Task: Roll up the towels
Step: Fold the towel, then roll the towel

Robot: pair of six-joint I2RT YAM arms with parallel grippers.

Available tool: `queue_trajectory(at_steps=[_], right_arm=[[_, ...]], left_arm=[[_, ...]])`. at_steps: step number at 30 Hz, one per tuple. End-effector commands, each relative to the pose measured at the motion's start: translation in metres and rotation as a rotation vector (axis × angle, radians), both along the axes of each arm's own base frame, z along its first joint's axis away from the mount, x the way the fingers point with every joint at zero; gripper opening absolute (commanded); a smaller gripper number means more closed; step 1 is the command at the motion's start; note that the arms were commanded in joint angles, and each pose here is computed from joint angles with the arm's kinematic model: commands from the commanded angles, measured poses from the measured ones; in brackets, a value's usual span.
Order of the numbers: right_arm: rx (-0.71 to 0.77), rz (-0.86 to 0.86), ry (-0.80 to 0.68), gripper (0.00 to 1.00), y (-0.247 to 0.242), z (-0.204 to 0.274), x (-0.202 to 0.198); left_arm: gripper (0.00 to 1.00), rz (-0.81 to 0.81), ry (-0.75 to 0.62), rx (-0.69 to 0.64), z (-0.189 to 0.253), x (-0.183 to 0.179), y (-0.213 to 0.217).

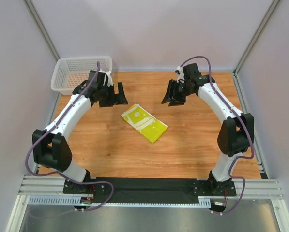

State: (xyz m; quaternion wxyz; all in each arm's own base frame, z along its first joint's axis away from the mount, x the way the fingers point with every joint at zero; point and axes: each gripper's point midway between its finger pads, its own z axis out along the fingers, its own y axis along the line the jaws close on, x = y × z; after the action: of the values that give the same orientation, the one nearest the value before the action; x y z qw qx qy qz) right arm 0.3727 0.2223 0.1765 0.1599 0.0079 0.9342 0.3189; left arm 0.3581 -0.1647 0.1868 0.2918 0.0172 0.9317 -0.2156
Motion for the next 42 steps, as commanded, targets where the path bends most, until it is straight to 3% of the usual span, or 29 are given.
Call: queue_trajectory(at_steps=[1, 3, 7, 8, 11, 12, 13, 14, 16, 17, 23, 27, 30, 36, 42], right_arm=[[-0.053, -0.018, -0.077, 0.5, -0.013, 0.013, -0.005], [-0.064, -0.022, -0.075, 0.5, -0.017, 0.008, -0.011], [-0.078, -0.044, -0.114, 0.49, -0.024, 0.01, -0.018], [-0.08, -0.048, -0.116, 0.49, -0.025, 0.009, -0.018], [-0.092, -0.05, -0.097, 0.49, -0.028, 0.002, -0.022], [-0.097, -0.05, -0.093, 0.48, -0.028, 0.001, -0.023], [-0.11, -0.058, -0.092, 0.48, -0.031, 0.0, -0.024], [-0.121, -0.063, -0.089, 0.48, -0.033, -0.001, -0.025], [-0.161, -0.088, -0.083, 0.48, -0.042, -0.004, -0.026], [-0.174, -0.097, -0.077, 0.48, -0.045, -0.006, -0.027], [-0.22, -0.211, -0.001, 0.47, -0.081, -0.021, -0.035], [-0.255, -0.259, 0.017, 0.47, -0.103, -0.027, -0.041], [-0.268, -0.271, 0.04, 0.47, -0.109, -0.034, -0.047], [-0.268, -0.276, 0.064, 0.47, -0.111, -0.042, -0.058], [-0.263, -0.28, 0.08, 0.47, -0.11, -0.046, -0.062]], left_arm=[[1.0, -0.05, 0.011, -0.264, 0.006, 0.014, -0.026], [1.0, -0.035, -0.099, -0.172, 0.02, 0.014, -0.017], [1.0, 0.001, -0.305, -0.184, 0.064, 0.014, -0.009], [1.0, 0.015, -0.297, -0.186, 0.062, 0.012, -0.007], [0.98, -0.148, -0.121, -0.286, 0.036, -0.002, -0.033], [0.95, -0.15, -0.093, -0.212, 0.03, 0.011, -0.037], [0.92, -0.198, -0.048, -0.081, 0.011, -0.002, -0.033], [0.91, -0.275, -0.072, 0.016, 0.005, -0.014, -0.054], [0.89, -0.294, -0.115, 0.226, -0.006, -0.016, -0.048], [0.82, -0.334, -0.121, 0.272, -0.01, -0.025, -0.06], [0.72, -0.496, -0.094, 0.418, -0.042, -0.068, -0.091], [0.67, -0.596, -0.08, 0.478, -0.054, -0.091, -0.112], [0.55, -0.655, -0.054, 0.485, -0.067, -0.103, -0.129], [0.5, -0.764, -0.044, 0.524, -0.093, -0.126, -0.16], [0.49, -0.771, -0.008, 0.562, -0.115, -0.127, -0.174]])
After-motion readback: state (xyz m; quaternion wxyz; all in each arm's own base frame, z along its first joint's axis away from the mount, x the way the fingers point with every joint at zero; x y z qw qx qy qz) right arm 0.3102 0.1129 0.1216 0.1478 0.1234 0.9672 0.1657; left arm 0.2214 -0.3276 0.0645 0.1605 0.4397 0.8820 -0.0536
